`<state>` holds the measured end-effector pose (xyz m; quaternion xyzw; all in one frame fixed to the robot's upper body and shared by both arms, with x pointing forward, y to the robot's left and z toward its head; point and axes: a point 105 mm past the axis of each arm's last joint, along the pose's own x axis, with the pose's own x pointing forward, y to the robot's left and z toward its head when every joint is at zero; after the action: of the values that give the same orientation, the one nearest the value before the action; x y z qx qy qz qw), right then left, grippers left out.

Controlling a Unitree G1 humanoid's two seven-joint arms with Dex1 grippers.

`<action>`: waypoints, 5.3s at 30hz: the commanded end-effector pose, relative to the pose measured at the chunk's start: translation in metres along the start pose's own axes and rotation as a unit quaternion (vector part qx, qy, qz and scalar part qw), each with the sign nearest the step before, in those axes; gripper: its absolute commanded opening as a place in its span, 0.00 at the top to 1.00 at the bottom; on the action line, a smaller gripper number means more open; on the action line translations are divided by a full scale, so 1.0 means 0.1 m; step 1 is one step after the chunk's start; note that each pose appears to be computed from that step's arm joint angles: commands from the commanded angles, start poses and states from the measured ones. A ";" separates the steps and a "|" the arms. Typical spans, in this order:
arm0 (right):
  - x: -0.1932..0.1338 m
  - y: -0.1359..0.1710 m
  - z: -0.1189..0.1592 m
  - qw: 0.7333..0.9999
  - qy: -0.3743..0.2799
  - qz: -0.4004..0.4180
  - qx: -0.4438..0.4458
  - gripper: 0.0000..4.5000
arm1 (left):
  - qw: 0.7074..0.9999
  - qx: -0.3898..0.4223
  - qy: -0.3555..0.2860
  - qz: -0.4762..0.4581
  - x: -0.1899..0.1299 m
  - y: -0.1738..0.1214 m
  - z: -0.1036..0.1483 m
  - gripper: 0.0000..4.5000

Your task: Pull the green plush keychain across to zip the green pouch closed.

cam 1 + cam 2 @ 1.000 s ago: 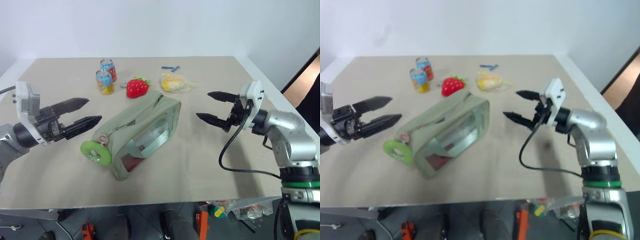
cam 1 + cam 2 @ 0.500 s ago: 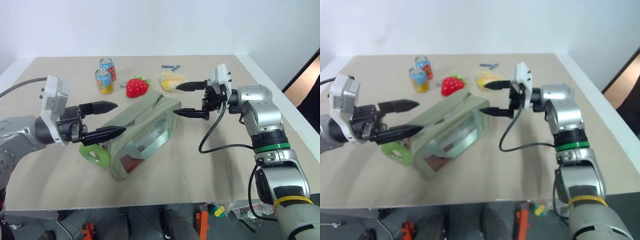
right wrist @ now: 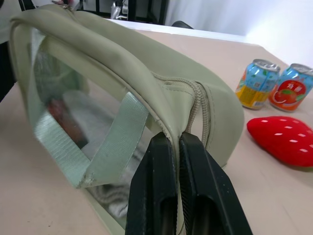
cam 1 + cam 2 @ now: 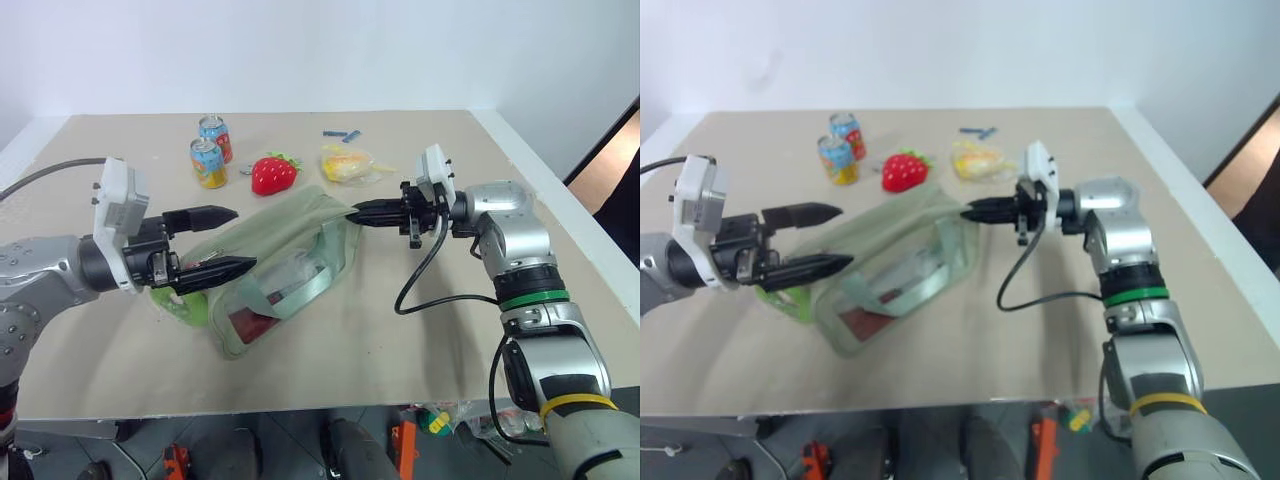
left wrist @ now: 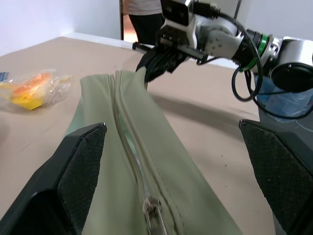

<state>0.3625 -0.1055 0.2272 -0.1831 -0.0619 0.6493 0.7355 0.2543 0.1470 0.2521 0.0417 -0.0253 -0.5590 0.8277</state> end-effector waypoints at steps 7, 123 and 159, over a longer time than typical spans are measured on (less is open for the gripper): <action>-0.30 -0.07 0.27 0.996 -0.009 -0.076 -0.035 0.99 | 1.000 0.023 -0.005 0.018 -0.05 0.12 0.02 0.00; -0.52 0.29 -0.02 0.981 0.030 -0.191 -0.023 1.00 | 0.986 0.051 0.077 0.141 -0.18 0.51 -0.26 0.04; 0.29 0.06 1.09 0.994 -0.057 -0.061 -0.069 0.18 | 0.991 0.004 -0.003 0.131 0.24 0.43 -0.48 1.00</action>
<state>0.3371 -0.0752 0.3166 -0.1859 -0.1409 0.5910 0.7722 0.3118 0.1543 0.2060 0.0378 -0.0309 -0.4251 0.9038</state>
